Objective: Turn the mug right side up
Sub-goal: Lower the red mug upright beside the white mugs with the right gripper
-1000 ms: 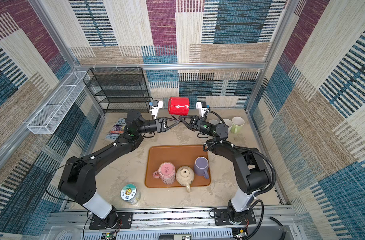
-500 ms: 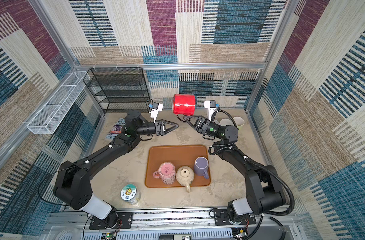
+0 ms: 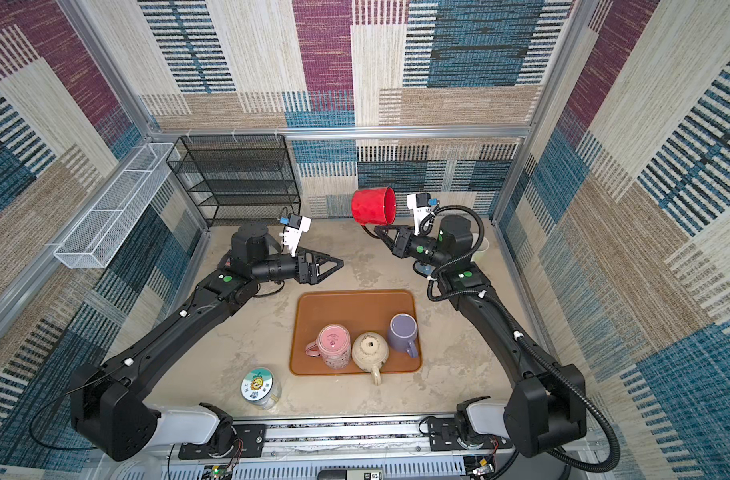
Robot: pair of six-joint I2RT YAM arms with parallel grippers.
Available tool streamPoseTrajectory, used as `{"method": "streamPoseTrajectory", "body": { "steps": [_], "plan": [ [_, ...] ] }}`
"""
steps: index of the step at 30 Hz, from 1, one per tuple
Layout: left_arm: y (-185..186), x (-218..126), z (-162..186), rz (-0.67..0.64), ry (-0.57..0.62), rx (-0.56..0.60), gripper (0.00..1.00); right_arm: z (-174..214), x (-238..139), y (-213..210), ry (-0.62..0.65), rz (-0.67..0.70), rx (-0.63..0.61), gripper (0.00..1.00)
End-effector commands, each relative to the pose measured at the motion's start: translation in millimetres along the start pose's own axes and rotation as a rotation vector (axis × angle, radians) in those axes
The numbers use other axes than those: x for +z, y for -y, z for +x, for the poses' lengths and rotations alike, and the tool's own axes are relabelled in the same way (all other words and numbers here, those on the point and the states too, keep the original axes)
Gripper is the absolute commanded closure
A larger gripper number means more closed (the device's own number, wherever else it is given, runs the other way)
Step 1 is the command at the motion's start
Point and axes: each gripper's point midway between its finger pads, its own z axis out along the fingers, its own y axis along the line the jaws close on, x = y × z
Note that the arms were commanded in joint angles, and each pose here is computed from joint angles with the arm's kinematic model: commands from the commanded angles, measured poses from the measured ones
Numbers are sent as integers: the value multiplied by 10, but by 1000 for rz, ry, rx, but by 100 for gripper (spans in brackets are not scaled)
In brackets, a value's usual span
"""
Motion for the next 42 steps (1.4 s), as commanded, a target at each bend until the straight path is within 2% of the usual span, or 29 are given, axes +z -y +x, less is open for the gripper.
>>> {"method": "streamPoseTrajectory", "body": {
  "steps": [1,8,13,16,22,42],
  "plan": [
    [-241,-151,207,-177,-68,8,0,260,54,439,-123,207,-19,100],
    [-491,-490,564,-392,-172,23,0,604,270,961,-305,499,-21,100],
    [-512,-610,717,-421,-183,35,1,829,322,1339,-417,705,-62,100],
    [-542,-614,770,-426,-189,48,0,886,290,1525,-441,791,-71,100],
    [-561,-587,850,-417,-235,43,0,1086,346,1864,-538,890,-73,100],
    [-613,-579,884,-435,-246,32,0,1209,291,2354,-609,1082,-159,100]
  ]
}}
